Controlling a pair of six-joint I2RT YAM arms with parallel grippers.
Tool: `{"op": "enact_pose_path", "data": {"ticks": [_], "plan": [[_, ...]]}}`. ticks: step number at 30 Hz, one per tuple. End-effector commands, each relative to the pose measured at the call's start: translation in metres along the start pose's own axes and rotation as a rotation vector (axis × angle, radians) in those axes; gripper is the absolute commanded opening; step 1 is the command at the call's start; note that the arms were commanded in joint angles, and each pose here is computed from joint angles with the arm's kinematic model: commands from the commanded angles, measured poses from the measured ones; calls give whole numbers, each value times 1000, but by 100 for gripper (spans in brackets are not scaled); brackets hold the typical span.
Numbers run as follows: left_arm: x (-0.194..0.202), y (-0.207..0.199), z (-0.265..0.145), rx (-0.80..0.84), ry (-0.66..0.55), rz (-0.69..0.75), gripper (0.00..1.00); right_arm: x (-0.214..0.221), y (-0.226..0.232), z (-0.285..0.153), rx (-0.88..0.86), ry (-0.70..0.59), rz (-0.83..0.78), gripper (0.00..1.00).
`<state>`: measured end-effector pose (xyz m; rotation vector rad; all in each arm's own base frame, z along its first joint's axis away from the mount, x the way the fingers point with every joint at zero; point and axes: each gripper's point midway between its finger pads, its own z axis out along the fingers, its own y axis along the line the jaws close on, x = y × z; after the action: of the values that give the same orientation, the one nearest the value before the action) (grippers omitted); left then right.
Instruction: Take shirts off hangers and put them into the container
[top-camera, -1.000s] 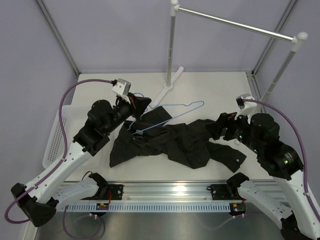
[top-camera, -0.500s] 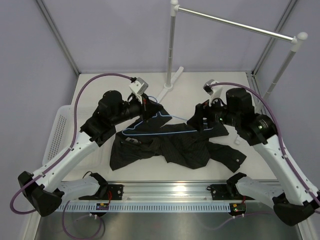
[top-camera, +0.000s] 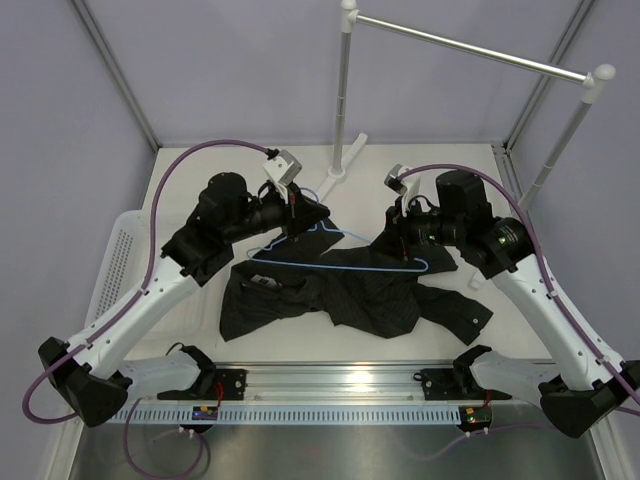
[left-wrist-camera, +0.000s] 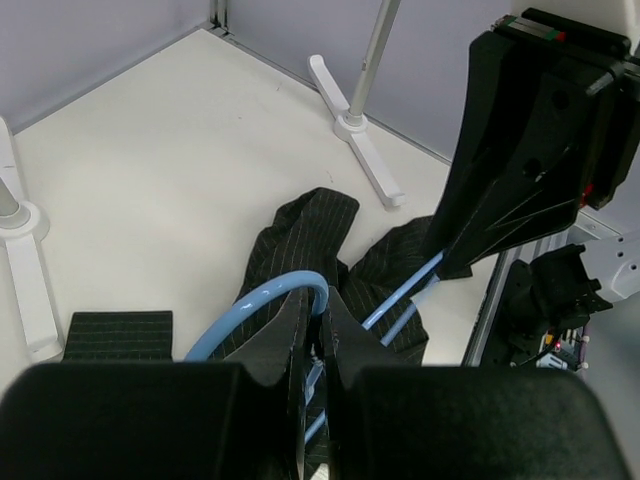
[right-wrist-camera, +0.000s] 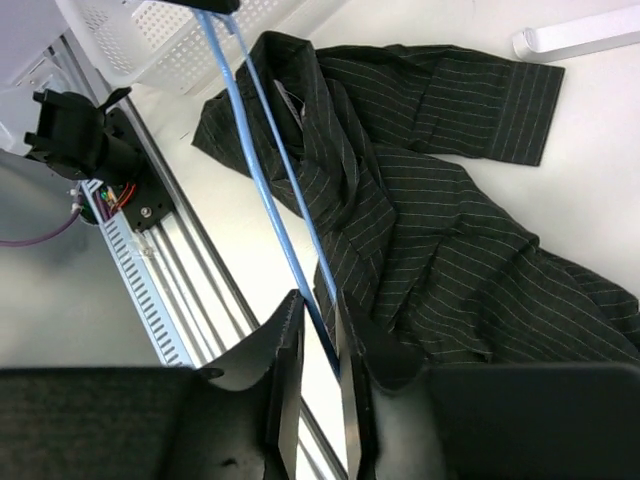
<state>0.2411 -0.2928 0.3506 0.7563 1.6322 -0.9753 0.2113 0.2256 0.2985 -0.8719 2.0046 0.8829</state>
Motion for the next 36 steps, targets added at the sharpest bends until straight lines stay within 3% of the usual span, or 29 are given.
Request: {"op": "enact_pose_path", "data": {"ticks": [1, 5, 8, 11, 12, 14, 15, 19, 24, 30, 34, 36], "plan": [[-33, -15, -1, 58, -73, 46, 0, -9, 10, -6, -41, -44, -50, 21], [-38, -16, -2, 61, -82, 46, 0, -9, 11, -7, -44, -53, -57, 1], [-38, -16, -4, 51, -86, 42, 2, -9, 12, -9, -45, -62, -63, 0], [-33, -14, -5, 42, -80, 33, 34, -11, 15, -11, -50, -80, -70, 0], [-31, -14, -5, 40, -77, 29, 57, -11, 15, -12, -52, -85, -72, 0], [-27, -12, -6, 29, -71, 17, 66, -11, 17, -13, -52, -92, -73, 0], [-24, -11, -7, 21, -64, 10, 76, -10, 16, -13, -50, -92, -72, 0], [-18, -3, -13, -39, -46, -20, 99, -10, 7, -14, 7, -100, -60, 0], [-15, 2, -41, -139, -56, -38, 99, -15, -16, -26, 178, -141, -13, 0], [8, 45, -99, -488, -39, -65, 99, -31, -46, -64, 449, -239, 32, 0], [31, 67, -127, -642, -41, -61, 99, -48, -88, -114, 800, -334, 106, 0], [54, 74, -130, -674, -6, -68, 99, -60, -95, -133, 891, -381, 114, 0]]}}
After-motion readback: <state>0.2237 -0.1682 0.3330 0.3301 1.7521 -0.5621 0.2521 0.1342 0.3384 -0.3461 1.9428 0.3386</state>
